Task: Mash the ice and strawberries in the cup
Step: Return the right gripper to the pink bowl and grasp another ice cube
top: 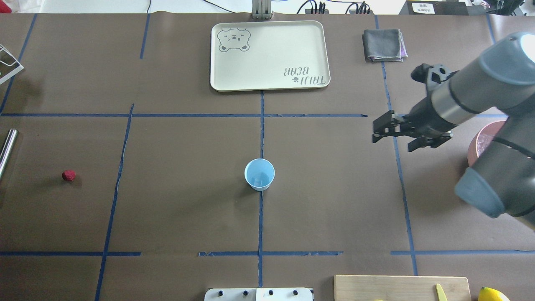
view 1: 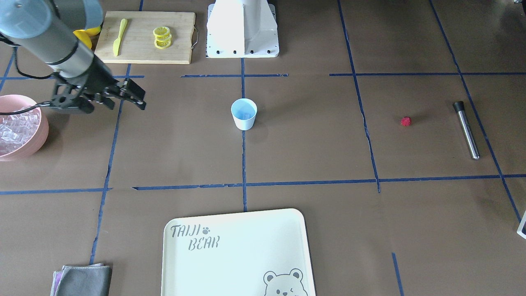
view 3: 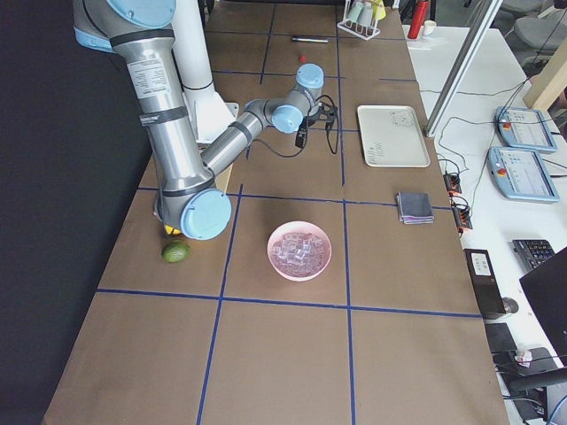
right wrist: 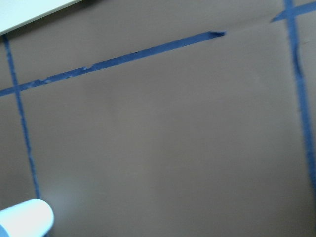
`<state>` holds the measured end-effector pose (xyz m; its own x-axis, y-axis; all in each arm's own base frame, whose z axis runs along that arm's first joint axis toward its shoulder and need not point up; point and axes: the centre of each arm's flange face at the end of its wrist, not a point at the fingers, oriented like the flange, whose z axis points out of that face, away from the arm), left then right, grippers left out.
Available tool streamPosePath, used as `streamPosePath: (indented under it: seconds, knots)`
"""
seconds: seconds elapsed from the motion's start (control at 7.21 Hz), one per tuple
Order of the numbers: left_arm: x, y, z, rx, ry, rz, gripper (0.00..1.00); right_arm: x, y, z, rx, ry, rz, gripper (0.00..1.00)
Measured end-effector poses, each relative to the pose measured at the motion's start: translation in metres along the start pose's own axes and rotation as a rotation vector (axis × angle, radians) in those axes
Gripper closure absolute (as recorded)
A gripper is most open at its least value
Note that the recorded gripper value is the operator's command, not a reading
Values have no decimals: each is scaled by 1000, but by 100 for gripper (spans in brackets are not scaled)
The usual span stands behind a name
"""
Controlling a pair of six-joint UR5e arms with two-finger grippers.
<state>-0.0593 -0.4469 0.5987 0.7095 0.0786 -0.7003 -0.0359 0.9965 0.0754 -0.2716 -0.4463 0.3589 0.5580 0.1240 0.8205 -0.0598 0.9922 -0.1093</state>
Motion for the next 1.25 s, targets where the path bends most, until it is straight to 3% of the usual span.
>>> streamPosePath:
  seconds: [0.42,0.83,1.25]
  knots:
    - [0,0,0,0,0,0,0,143,-20,-29,10,88,-212,1]
    - [0,0,0,1,0,1,0,201,-31,-21,-18,153,-439,0]
    - [0,0,0,1,0,1,0,231,-43,1,-60,191,-539,0]
